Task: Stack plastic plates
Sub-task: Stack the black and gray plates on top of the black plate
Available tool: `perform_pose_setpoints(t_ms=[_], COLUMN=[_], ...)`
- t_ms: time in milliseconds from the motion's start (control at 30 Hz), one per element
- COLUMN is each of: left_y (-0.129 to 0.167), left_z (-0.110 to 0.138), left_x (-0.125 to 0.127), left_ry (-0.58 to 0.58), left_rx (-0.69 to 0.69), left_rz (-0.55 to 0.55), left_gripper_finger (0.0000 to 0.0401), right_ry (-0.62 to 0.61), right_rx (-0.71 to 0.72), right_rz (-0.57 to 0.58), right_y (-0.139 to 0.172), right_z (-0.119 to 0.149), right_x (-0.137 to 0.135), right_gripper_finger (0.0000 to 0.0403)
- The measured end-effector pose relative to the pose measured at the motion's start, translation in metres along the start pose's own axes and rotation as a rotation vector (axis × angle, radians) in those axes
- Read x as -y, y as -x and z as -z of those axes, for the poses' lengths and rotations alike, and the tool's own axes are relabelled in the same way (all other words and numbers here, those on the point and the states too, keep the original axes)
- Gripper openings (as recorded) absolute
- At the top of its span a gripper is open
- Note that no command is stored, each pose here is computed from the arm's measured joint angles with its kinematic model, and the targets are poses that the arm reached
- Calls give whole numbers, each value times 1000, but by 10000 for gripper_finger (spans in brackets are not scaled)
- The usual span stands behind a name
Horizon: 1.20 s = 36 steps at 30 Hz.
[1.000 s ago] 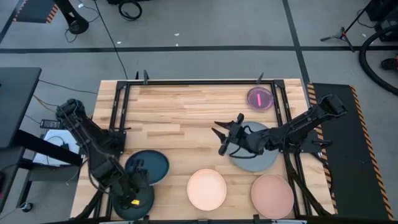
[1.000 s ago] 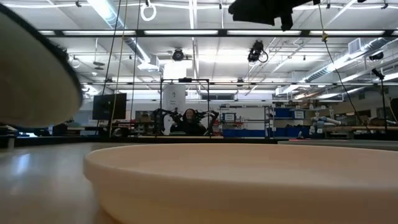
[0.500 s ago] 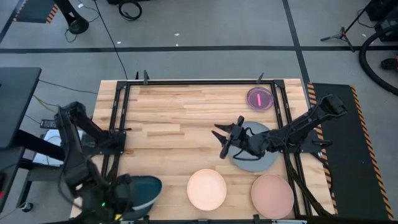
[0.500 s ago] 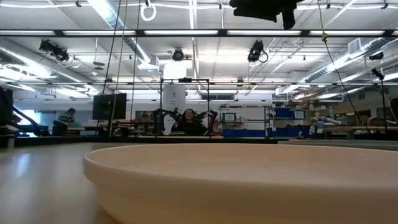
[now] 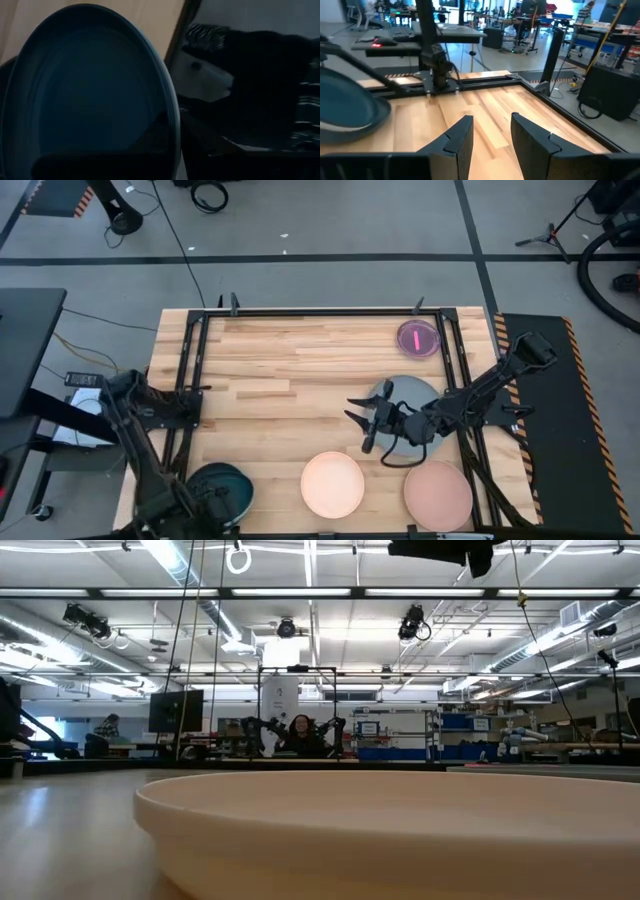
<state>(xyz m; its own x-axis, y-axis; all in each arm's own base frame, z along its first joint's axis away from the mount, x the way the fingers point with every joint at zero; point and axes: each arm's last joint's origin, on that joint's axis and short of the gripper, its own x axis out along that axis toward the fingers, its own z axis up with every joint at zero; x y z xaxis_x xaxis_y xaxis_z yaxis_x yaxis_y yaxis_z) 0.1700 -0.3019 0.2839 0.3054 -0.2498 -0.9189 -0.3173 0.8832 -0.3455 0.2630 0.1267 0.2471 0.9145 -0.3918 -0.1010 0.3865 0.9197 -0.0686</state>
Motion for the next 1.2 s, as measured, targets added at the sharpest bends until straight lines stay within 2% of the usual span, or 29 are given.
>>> perform_pose_setpoints(t_ms=[233,433,667,767,867,1200], left_y=[-27,-33,-37,-48,-61,-78], left_z=[1,3,2,2,-2,-30], left_x=[-4,-5,-12,-23,-30,-47], left_ry=[23,25,-14,-33,-68,-193], left_rx=[-37,-90,-10,-24,-39,15], left_rz=[-141,-158,-212,-261,-254,-291], left_gripper_finger=[36,41,52,53,53,54], right_ry=[83,156,136,115,100,74], right_rx=[-42,-44,-42,-43,-42,-45], right_rz=[-58,-83,-156,-184,-200,-209], right_y=[11,19,27,31,35,38], right_z=[7,9,9,9,9,10], right_x=[-9,-14,-21,-24,-27,-29], right_gripper_finger=[139,139,139,139,139,139])
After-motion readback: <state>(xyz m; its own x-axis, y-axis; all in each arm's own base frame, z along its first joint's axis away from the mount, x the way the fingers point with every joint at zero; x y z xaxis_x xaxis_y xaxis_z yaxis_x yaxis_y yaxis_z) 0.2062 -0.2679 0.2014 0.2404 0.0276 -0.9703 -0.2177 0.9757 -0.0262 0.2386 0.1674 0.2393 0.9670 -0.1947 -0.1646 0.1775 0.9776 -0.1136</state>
